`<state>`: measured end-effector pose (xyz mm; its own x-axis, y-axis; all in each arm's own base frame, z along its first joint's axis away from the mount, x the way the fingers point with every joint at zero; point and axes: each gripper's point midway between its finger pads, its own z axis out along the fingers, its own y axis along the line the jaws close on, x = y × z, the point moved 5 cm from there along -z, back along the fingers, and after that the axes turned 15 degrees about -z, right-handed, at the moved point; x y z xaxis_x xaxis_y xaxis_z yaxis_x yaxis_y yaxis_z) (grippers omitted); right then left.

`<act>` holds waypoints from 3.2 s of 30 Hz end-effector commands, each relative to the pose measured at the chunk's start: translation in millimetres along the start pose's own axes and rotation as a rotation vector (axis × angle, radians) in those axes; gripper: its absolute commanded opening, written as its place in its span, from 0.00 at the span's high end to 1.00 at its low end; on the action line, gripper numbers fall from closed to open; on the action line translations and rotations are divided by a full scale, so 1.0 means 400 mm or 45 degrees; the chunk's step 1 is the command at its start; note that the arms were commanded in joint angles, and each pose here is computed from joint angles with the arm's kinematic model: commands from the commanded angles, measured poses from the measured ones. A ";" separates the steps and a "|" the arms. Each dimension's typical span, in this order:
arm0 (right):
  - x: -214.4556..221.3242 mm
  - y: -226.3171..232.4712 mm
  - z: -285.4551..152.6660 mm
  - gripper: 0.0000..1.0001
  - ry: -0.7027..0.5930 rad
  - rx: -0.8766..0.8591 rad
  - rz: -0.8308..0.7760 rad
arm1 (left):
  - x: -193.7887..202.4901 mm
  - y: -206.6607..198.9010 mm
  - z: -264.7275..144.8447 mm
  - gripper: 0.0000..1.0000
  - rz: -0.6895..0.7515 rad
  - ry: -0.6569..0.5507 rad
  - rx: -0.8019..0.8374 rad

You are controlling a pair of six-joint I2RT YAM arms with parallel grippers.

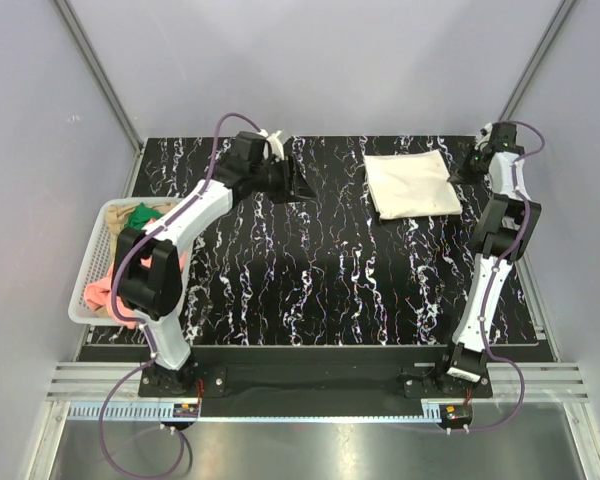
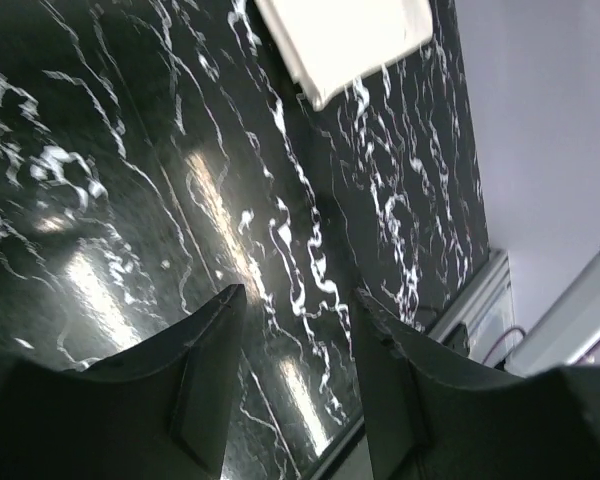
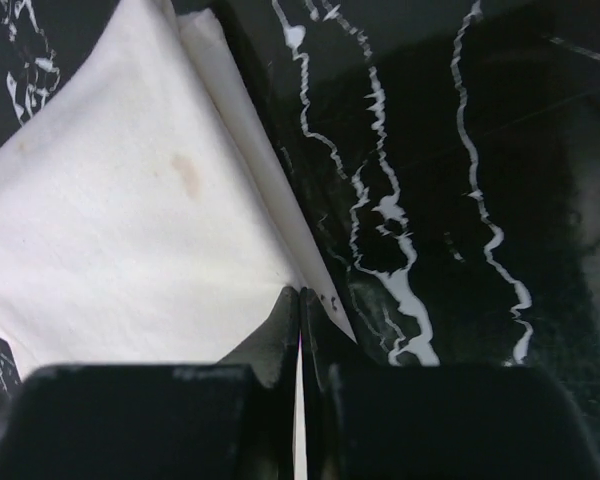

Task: Fold and stack the t-shirts
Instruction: Neatly place the folded tshirt to the corner

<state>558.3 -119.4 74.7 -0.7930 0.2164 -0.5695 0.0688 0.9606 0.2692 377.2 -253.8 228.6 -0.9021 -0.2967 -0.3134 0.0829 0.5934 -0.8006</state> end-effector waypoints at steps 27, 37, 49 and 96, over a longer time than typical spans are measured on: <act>-0.141 -0.111 -0.260 0.60 -0.278 0.288 0.385 | 0.124 -0.134 -0.093 0.48 0.244 0.034 0.127; -0.003 0.056 -0.307 0.72 -0.256 0.244 0.373 | 0.162 -0.107 -0.167 0.48 0.293 -0.036 0.065; 0.063 0.253 -0.132 0.87 -0.073 -0.022 0.287 | 0.175 -0.090 -0.160 0.48 0.288 -0.020 0.055; 0.159 0.366 -0.164 0.85 -0.040 -0.039 0.124 | 0.178 -0.066 -0.127 0.48 0.267 0.023 0.027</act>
<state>469.0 16.9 76.8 -0.8282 0.3282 -0.4542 0.1731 0.9208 0.3496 286.7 -250.0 245.0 -0.8935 -0.1562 -0.4211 0.2338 0.6389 -0.7329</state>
